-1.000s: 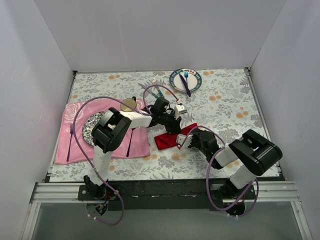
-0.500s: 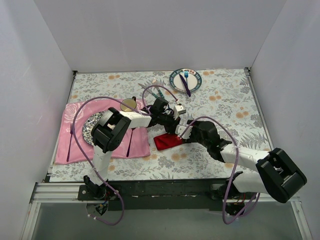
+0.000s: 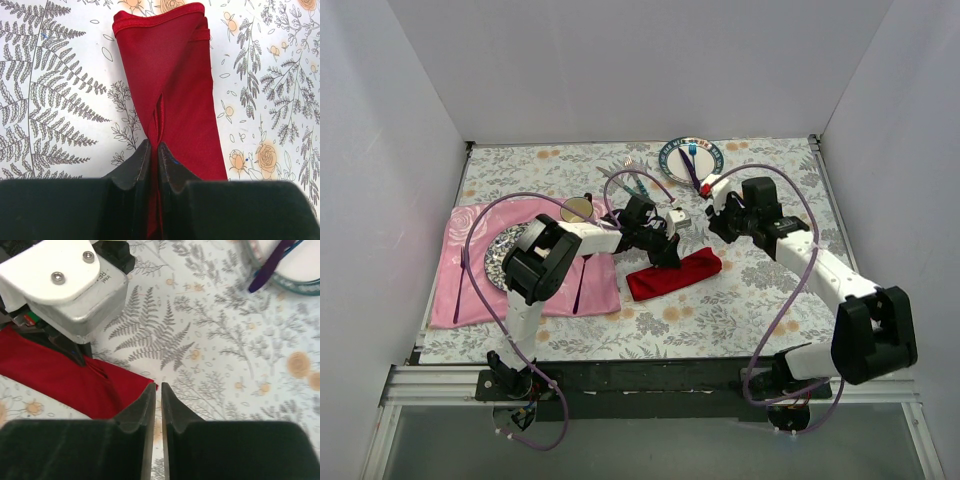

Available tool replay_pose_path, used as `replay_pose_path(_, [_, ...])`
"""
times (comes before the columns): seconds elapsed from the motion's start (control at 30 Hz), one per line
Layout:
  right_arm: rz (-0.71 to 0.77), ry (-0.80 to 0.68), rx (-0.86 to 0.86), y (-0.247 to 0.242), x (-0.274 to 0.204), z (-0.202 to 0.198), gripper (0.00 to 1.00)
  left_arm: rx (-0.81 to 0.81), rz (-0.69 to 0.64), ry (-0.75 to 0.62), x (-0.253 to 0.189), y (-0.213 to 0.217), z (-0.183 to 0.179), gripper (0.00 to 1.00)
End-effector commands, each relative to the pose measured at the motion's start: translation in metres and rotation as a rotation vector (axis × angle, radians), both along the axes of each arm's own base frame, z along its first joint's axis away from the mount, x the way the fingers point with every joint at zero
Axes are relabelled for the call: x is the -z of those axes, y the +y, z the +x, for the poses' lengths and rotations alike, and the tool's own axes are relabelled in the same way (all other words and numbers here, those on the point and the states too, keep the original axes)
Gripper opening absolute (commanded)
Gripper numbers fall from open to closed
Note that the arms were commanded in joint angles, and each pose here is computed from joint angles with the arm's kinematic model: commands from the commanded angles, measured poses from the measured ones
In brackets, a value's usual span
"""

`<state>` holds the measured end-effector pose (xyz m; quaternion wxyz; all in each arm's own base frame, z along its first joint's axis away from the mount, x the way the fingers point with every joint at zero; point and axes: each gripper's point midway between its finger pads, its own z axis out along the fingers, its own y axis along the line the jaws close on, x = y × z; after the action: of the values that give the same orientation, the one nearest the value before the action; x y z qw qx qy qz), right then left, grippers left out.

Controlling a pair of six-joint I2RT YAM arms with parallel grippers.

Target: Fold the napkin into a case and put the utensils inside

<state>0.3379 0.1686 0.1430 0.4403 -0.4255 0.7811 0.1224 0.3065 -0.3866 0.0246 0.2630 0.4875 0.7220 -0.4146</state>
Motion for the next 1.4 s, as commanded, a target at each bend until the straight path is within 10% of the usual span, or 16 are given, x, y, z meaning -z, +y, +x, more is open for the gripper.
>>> replay_pose_path(0.0, [0.124,0.345,-0.004,0.02,0.029,-0.031,0.12,-0.01,0.138,0.068,0.04,0.024,-0.011,0.0])
replay_pose_path(0.8, [0.119,0.76,0.228,-0.003,0.138,-0.047,0.01,0.005,0.147,0.059,0.043,0.026,-0.012,0.0])
replay_pose_path(1.13, [0.334,0.709,-0.005,0.021,0.034,-0.046,0.08,0.033,0.15,0.039,0.043,0.027,-0.013,0.0])
replay_pose_path(1.37, [0.376,0.779,0.114,0.011,0.054,-0.025,0.08,0.036,0.144,0.03,0.044,0.025,-0.011,0.0])
